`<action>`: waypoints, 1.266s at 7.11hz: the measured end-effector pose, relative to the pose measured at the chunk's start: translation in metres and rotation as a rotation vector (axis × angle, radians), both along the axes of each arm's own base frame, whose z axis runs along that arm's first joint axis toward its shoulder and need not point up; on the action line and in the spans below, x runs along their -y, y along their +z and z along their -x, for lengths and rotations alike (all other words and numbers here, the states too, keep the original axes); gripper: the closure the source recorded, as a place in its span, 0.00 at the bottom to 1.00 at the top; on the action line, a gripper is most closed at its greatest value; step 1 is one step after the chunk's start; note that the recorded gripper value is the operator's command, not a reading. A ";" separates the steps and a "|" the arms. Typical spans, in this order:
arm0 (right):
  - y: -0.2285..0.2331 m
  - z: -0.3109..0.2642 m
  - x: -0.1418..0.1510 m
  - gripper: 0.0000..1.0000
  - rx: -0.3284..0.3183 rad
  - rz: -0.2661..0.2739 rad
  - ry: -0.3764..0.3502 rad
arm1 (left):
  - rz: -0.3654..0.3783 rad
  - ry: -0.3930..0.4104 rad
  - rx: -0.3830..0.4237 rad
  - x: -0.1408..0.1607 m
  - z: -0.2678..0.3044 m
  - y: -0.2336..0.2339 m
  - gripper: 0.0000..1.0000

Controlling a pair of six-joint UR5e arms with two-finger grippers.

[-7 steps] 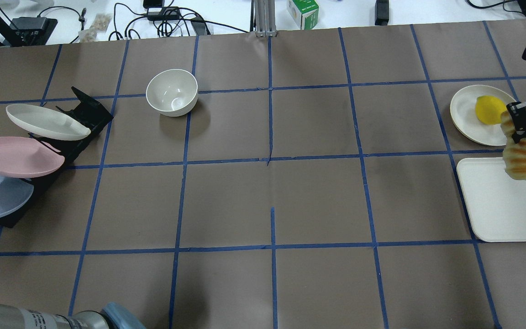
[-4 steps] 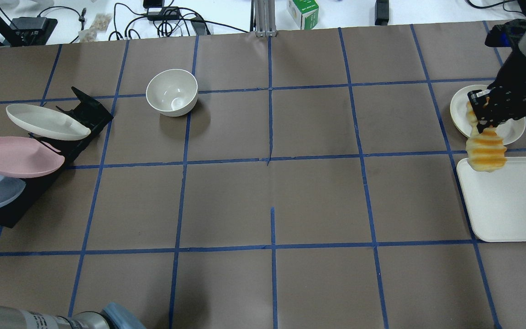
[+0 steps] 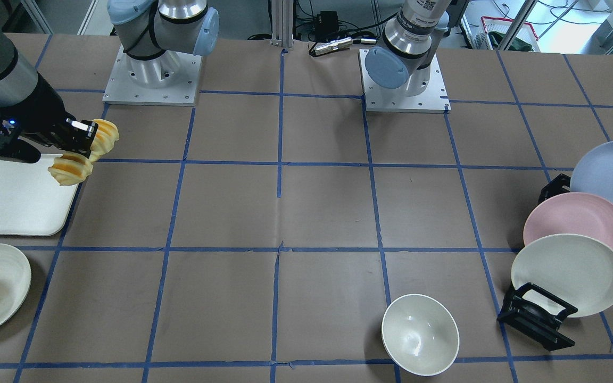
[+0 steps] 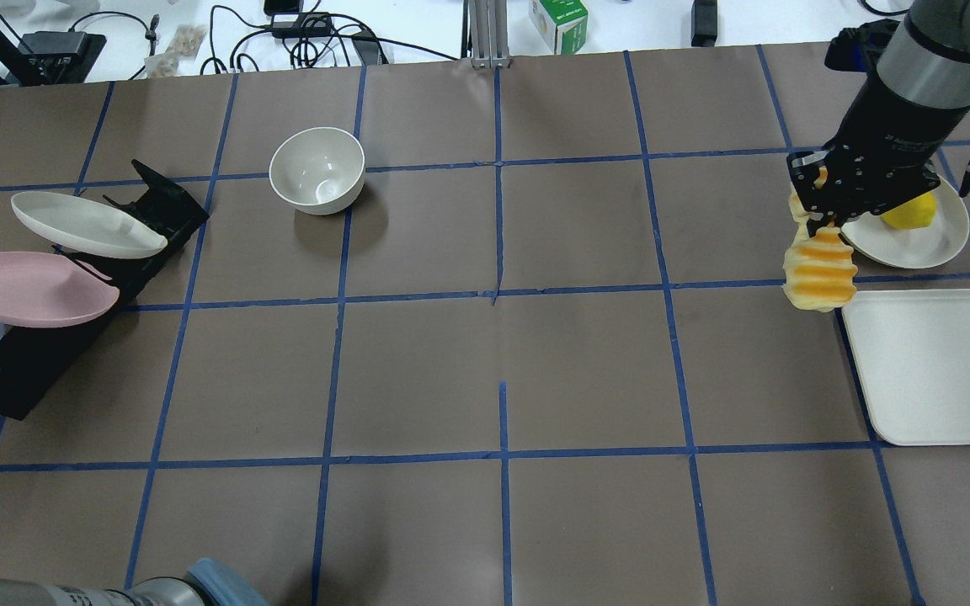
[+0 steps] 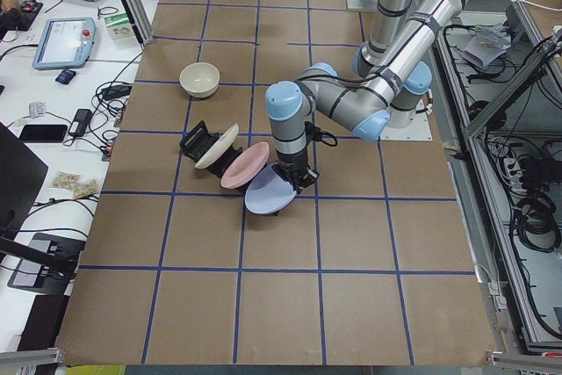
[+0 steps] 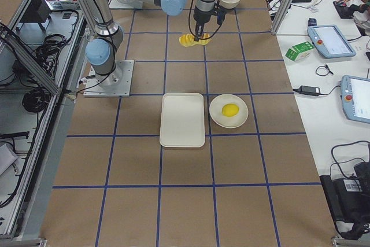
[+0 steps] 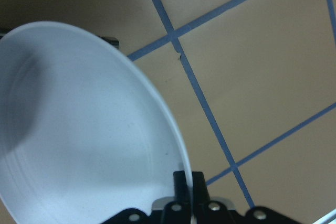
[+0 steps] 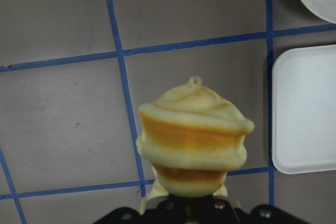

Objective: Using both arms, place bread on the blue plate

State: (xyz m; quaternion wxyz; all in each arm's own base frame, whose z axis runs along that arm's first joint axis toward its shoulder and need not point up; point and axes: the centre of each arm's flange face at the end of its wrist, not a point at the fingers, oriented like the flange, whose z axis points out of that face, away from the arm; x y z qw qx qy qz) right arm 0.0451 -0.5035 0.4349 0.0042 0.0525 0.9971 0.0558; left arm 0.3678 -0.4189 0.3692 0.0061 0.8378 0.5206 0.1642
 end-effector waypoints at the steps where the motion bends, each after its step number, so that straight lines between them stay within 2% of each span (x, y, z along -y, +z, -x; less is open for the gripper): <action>1: 0.001 -0.015 -0.003 1.00 0.002 -0.002 0.022 | 0.017 0.008 0.042 -0.002 -0.002 0.023 1.00; 3: 0.004 -0.031 -0.006 1.00 0.002 0.006 0.060 | 0.073 0.019 0.116 -0.012 0.005 0.075 1.00; 4: 0.005 -0.034 -0.006 1.00 0.002 0.010 0.069 | 0.118 0.014 0.111 -0.017 0.015 0.095 1.00; 5: 0.005 -0.039 -0.007 1.00 0.003 0.011 0.080 | 0.169 0.011 0.069 -0.020 0.030 0.106 1.00; 7: 0.004 -0.049 -0.008 1.00 0.003 0.012 0.099 | 0.283 0.043 -0.119 -0.022 0.071 0.113 1.00; 9: 0.003 -0.057 -0.009 1.00 0.011 0.012 0.107 | 0.347 0.057 -0.315 -0.012 0.126 0.095 1.00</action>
